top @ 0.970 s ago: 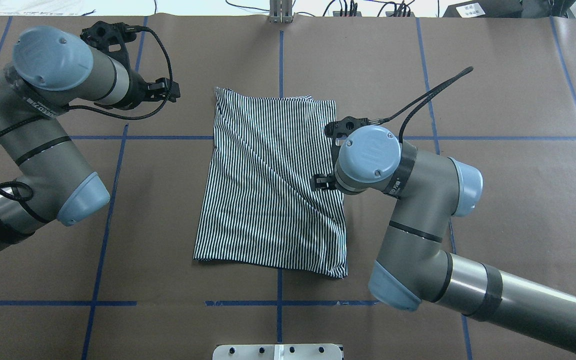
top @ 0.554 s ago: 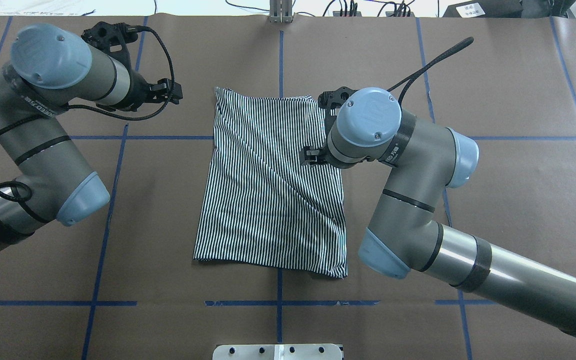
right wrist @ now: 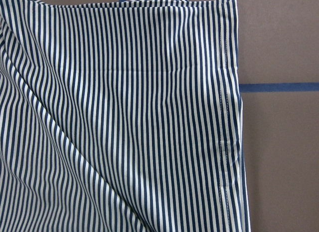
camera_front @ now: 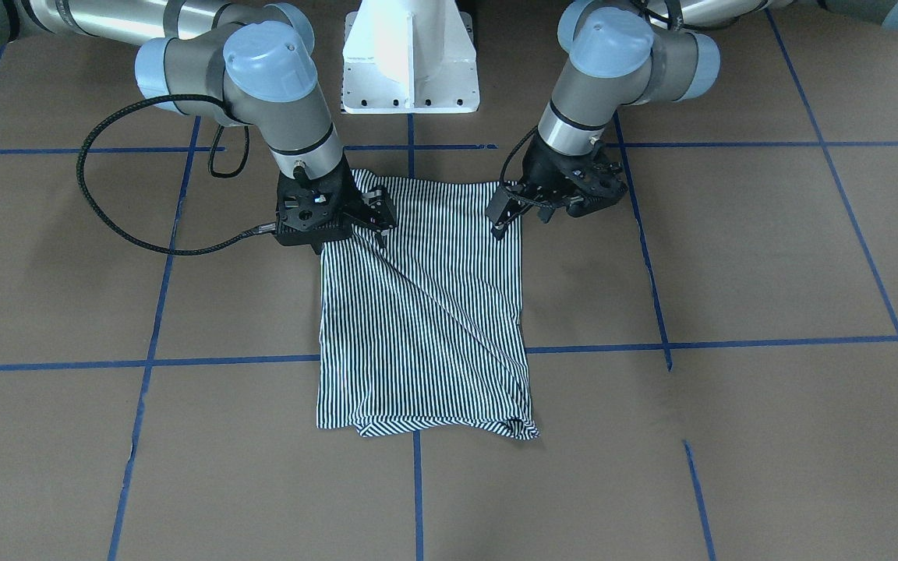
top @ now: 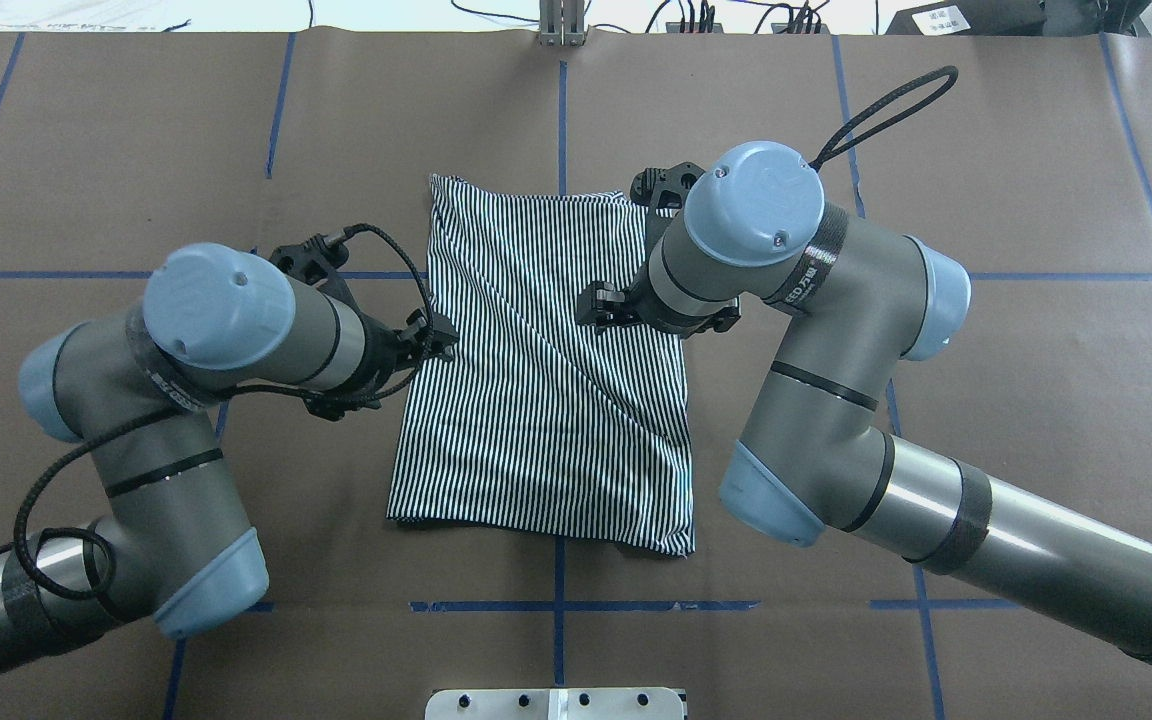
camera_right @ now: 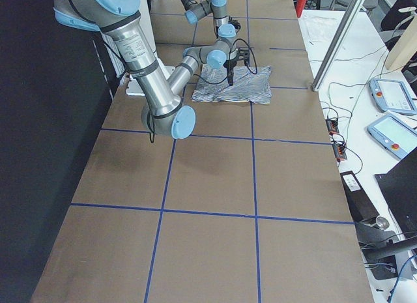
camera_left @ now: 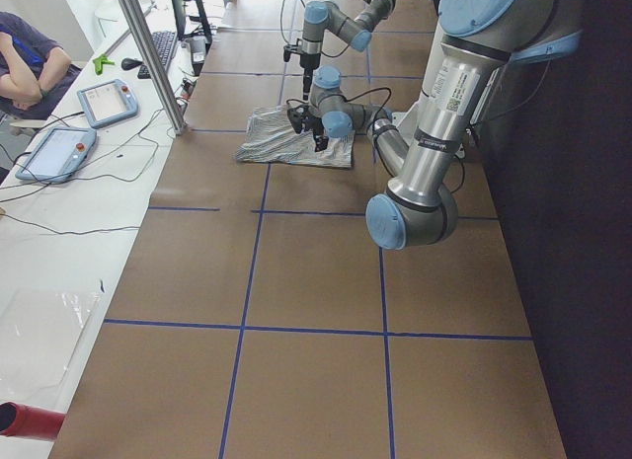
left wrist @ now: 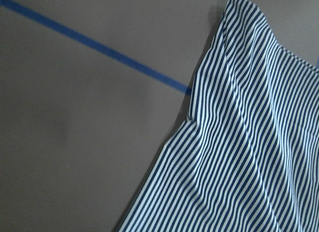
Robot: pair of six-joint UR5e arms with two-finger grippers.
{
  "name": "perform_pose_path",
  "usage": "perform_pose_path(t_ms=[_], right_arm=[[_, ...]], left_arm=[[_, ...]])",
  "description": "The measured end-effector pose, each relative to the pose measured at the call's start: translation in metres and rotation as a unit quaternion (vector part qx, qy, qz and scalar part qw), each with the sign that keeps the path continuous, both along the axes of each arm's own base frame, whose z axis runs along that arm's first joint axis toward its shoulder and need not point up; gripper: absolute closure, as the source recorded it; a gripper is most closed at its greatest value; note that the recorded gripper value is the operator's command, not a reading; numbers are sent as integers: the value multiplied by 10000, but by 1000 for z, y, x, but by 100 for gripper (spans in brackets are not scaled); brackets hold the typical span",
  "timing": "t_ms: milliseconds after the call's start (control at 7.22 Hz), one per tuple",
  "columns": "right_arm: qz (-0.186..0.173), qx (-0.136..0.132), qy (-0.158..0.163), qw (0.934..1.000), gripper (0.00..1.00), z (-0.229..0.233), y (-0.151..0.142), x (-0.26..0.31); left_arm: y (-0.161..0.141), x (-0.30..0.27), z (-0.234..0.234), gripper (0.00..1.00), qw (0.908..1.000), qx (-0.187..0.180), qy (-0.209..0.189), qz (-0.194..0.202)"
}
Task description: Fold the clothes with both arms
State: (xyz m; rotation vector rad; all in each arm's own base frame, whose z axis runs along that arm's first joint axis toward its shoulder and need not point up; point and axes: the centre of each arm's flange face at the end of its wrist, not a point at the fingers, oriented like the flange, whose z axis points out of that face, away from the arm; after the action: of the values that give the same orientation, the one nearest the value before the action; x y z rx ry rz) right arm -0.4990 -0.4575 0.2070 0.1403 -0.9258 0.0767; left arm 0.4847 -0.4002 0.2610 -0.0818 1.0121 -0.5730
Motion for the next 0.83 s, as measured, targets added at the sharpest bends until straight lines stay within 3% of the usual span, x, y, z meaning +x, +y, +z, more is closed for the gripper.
perform_pose_path(t_ms=[831], right_arm=[[83,-80,-144,9998,0,-3,3,0]], left_arm=[[69,47,34,2,9976,-487,-469,-131]])
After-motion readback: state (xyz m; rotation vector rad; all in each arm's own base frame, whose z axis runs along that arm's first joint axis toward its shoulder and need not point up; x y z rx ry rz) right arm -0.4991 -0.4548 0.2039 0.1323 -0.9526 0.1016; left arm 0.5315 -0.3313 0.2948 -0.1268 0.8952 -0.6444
